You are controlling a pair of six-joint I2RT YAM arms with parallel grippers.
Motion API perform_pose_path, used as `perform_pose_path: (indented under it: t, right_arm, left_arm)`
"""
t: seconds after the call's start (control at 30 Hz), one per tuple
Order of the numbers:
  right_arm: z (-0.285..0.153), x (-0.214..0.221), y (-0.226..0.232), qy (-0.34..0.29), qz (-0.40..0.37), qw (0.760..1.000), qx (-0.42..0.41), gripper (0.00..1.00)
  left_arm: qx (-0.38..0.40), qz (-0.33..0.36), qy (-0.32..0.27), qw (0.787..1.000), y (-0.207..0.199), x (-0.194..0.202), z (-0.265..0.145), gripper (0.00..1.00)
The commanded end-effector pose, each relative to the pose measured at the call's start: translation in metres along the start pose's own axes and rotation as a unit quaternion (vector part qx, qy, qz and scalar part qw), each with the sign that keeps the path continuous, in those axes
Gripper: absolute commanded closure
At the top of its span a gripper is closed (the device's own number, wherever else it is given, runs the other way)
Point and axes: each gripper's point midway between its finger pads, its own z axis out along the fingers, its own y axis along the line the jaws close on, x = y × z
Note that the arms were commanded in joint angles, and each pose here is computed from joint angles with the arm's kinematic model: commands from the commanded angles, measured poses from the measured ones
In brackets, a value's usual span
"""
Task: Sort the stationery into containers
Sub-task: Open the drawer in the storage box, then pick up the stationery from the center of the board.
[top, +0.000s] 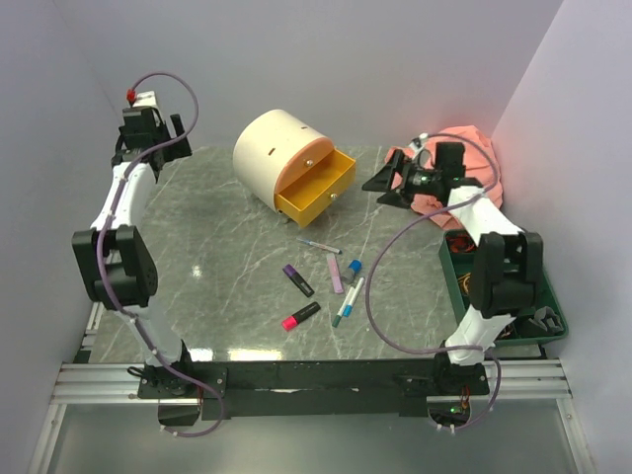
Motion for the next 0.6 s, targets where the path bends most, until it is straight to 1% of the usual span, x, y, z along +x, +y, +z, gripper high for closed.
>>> perform_pose_path:
  t: [0.0,0.03,0.07,0.1,0.13,0.17,0.2,0.23,0.27,0.3,0.33,0.43,0.47,0.5,0.53,0.57]
  right_arm:
    - [-0.038,-0.014,0.015,-0.018,-0.153,0.985,0.071,0.00]
    - [-0.043,-0.013,0.019,-0.018,-0.216,0.973,0.083,0.00]
    - [-0.047,-0.011,0.007,-0.017,-0.237,0.963,0.125,0.00]
    - [-0.042,0.004,0.003,0.000,-0.265,0.954,0.138,0.00]
    - [-0.048,0.007,0.007,-0.005,-0.317,0.936,0.152,0.00]
    - [-0.049,0.007,0.004,-0.016,-0.347,0.922,0.170,0.00]
    - [-0.046,0.025,-0.007,0.000,-0.361,0.915,0.181,0.00]
    - [-0.047,0.034,0.007,0.001,-0.413,0.894,0.176,0.00]
    - [-0.046,0.042,0.010,0.005,-0.437,0.882,0.179,0.00]
    - [-0.047,0.053,-0.001,0.014,-0.448,0.871,0.200,0.00]
    - [-0.048,0.061,0.012,0.009,-0.476,0.859,0.189,0.00]
    - [-0.047,0.079,0.017,0.026,-0.471,0.863,0.179,0.00]
    - [-0.044,0.091,0.018,0.046,-0.471,0.864,0.175,0.00]
    - [-0.041,0.098,0.018,0.055,-0.474,0.862,0.170,0.00]
    - [-0.039,0.106,0.025,0.065,-0.500,0.852,0.143,0.00]
    - [-0.036,0.122,0.030,0.091,-0.525,0.838,0.118,0.00]
  left_arm:
    - [-0.016,-0.028,-0.055,0.998,-0.002,-0.032,-0.056,0.00]
    - [-0.018,-0.030,-0.044,0.998,-0.002,-0.020,-0.058,0.01]
    - [-0.012,-0.035,-0.049,0.998,-0.003,-0.022,-0.069,0.00]
    - [-0.012,-0.044,-0.043,0.998,-0.003,-0.016,-0.072,0.00]
    - [-0.013,-0.048,-0.026,0.998,-0.003,0.000,-0.073,0.01]
    - [-0.011,-0.055,-0.020,0.998,-0.003,0.004,-0.078,0.00]
    - [-0.007,-0.063,0.000,0.998,-0.004,0.021,-0.078,0.01]
    - [-0.004,-0.066,0.015,0.998,-0.005,0.032,-0.079,0.00]
    - [-0.003,-0.072,0.025,0.997,-0.005,0.039,-0.082,0.01]
    - [-0.002,-0.082,0.046,0.996,-0.006,0.057,-0.081,0.01]
    - [-0.004,-0.087,0.057,0.995,-0.006,0.066,-0.082,0.00]
    - [-0.019,-0.105,0.091,0.990,-0.001,0.096,-0.087,0.01]
    - [-0.019,-0.107,0.095,0.990,0.000,0.100,-0.093,0.01]
    - [-0.019,-0.106,0.113,0.988,0.001,0.117,-0.095,0.01]
    - [-0.003,-0.105,0.124,0.987,-0.004,0.125,-0.098,0.01]
    - [0.008,-0.104,0.121,0.987,-0.006,0.127,-0.103,0.01]
